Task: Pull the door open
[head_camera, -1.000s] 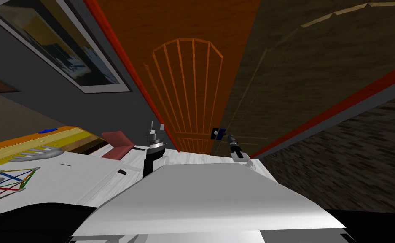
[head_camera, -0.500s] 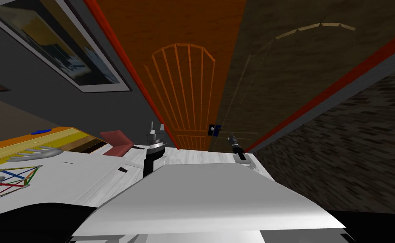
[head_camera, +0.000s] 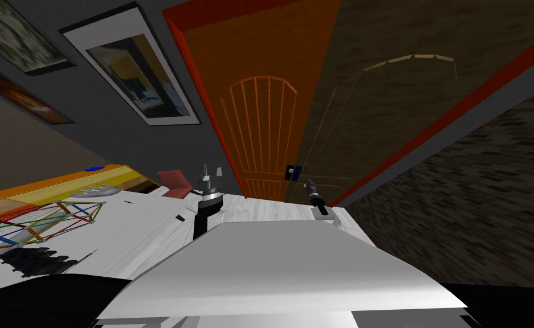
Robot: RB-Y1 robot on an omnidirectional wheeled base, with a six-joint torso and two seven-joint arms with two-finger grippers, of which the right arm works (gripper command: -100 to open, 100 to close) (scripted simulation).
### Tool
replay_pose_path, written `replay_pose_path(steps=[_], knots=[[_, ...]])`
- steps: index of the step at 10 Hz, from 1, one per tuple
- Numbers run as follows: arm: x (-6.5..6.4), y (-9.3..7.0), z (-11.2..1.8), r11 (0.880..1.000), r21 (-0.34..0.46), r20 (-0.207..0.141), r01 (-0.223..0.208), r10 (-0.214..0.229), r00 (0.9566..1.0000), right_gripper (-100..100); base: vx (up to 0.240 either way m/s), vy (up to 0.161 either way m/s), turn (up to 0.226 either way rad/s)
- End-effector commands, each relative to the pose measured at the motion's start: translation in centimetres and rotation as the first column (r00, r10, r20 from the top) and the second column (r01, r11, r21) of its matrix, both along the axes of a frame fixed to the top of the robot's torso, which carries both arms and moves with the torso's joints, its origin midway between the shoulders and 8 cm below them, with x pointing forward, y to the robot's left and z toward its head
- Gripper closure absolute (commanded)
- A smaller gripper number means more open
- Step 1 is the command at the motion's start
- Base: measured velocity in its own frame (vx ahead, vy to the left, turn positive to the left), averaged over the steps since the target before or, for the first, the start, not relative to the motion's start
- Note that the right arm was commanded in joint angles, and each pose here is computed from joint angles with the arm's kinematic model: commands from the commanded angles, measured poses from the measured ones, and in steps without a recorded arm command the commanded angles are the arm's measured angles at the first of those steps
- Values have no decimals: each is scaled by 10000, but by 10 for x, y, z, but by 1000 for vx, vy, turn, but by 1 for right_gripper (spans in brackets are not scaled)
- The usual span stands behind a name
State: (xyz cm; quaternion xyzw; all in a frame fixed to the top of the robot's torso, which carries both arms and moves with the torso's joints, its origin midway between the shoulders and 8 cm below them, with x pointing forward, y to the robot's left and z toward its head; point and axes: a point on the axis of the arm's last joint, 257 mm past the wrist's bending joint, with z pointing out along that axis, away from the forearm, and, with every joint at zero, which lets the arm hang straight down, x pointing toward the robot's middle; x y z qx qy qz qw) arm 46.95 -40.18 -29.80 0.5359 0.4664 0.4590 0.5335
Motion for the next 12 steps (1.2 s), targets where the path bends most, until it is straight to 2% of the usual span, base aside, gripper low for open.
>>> replay_pose_path(steps=[1, 5, 6, 8, 10, 12], knots=[[-11, -23, -8, 9992, -126, -237, 377, -380, 9990, -100, -35, -25, -188], [-34, -69, -21, 9922, -420, -639, 1173, -1198, 9907, -100, 39, -97, -125], [-32, -68, -21, 9922, -415, -615, 1173, -1197, 9909, -100, 197, -105, -3], [-23, -55, -17, 9945, -334, -459, 992, -1006, 9939, -100, 209, -39, 81], [-6, -29, -8, 9981, -180, -163, 588, -591, 9981, -100, 220, 42, 152], [10, -2, 2, 9999, -36, 147, 158, -157, 9998, -100, 214, 134, 176]])
